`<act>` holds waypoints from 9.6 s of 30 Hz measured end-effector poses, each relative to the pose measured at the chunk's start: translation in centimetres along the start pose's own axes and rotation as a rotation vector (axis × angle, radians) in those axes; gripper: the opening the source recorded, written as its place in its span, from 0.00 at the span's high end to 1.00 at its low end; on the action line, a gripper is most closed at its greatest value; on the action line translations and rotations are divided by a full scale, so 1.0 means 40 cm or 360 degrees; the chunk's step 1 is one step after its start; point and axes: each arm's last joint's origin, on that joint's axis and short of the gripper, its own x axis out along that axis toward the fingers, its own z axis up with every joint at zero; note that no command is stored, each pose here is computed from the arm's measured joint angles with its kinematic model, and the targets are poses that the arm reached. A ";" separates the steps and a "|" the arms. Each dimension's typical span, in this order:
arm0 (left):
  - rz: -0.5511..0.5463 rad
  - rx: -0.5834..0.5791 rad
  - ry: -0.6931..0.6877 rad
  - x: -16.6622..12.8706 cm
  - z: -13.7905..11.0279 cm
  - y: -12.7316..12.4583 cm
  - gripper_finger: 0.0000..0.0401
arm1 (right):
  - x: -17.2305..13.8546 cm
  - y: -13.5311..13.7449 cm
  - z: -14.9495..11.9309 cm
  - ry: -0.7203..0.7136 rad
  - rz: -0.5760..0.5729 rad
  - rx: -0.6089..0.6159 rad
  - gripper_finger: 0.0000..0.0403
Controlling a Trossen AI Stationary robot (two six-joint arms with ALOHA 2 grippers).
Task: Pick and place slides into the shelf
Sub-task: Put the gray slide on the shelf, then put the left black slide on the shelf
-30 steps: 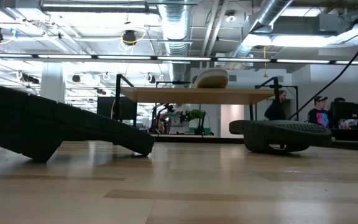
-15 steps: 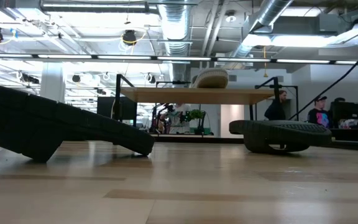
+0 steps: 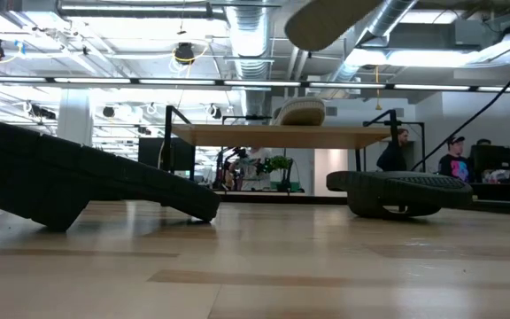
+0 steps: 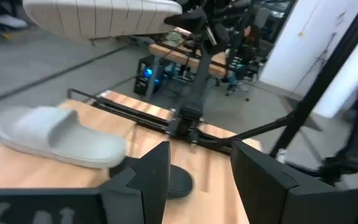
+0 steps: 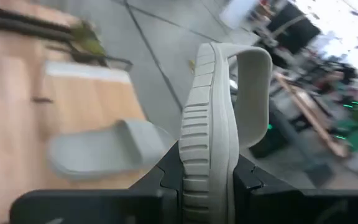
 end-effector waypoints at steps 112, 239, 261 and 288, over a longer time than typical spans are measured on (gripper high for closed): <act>0.0187 0.0345 0.0069 -0.001 -0.014 0.013 0.61 | 0.324 0.370 -0.066 0.1216 -0.0015 -0.0334 0.88; -0.0007 -0.0048 0.0693 0.007 -0.121 -0.008 0.61 | -0.092 0.046 -0.058 0.0013 0.0303 0.0531 0.66; 0.0318 -0.0532 0.0714 0.021 -0.380 -0.065 0.61 | -0.078 0.075 -0.135 0.0059 0.0304 0.0508 0.67; 0.0049 -0.0917 0.1433 -0.029 -0.489 -0.114 0.61 | -0.077 0.085 -0.134 0.0088 0.0450 0.0487 0.67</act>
